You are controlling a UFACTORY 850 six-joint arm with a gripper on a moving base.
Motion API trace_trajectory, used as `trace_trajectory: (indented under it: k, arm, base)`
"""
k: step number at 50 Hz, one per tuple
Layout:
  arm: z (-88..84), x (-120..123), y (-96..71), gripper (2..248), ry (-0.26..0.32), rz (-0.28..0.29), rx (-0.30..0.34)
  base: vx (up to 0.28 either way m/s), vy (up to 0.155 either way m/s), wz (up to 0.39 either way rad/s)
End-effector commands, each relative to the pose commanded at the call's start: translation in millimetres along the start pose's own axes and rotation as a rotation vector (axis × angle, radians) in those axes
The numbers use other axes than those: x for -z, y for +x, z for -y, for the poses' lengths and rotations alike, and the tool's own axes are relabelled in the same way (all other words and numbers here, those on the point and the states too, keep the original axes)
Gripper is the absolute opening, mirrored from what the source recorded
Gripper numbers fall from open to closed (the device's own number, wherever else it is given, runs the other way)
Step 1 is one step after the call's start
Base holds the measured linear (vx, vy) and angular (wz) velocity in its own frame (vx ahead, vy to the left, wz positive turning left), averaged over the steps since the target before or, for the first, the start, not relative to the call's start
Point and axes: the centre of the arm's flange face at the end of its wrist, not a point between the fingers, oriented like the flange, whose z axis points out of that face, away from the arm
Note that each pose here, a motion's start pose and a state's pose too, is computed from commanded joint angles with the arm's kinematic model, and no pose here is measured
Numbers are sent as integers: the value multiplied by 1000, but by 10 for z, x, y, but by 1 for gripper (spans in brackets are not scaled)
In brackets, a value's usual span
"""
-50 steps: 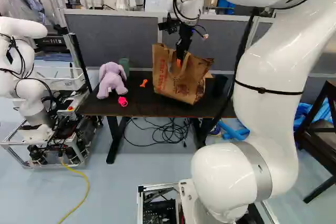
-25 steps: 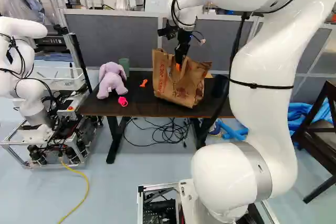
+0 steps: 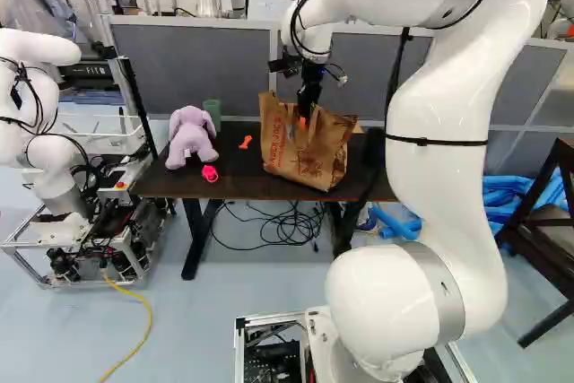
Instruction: Pick up the bag on the ground and place it on the table
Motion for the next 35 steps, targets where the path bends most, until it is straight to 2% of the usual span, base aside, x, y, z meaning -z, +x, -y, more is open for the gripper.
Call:
trace_trajectory:
  k: [15,16,20,21,25,26,30,31,35]
  arm:
    - [-1,-6,1,23,1,1,0]
    - [-1,-6,1,50,1,1,0]
    - [-1,-6,1,50,1,1,0]
    - [-1,-6,1,84,1,1,0]
    - [-1,-6,1,84,1,1,0]
    - [-1,-6,1,118,1,1,0]
    - [-1,-6,1,118,1,1,0]
    - [-1,-6,1,154,1,1,0]
    - [-1,-6,1,154,1,1,0]
  base:
    - [0,0,0]
    - [0,0,0]
    - [0,0,0]
    - [0,0,0]
    - [0,0,0]
    - [0,0,0]
    - [0,0,0]
    - [0,0,0]
    - [0,0,0]
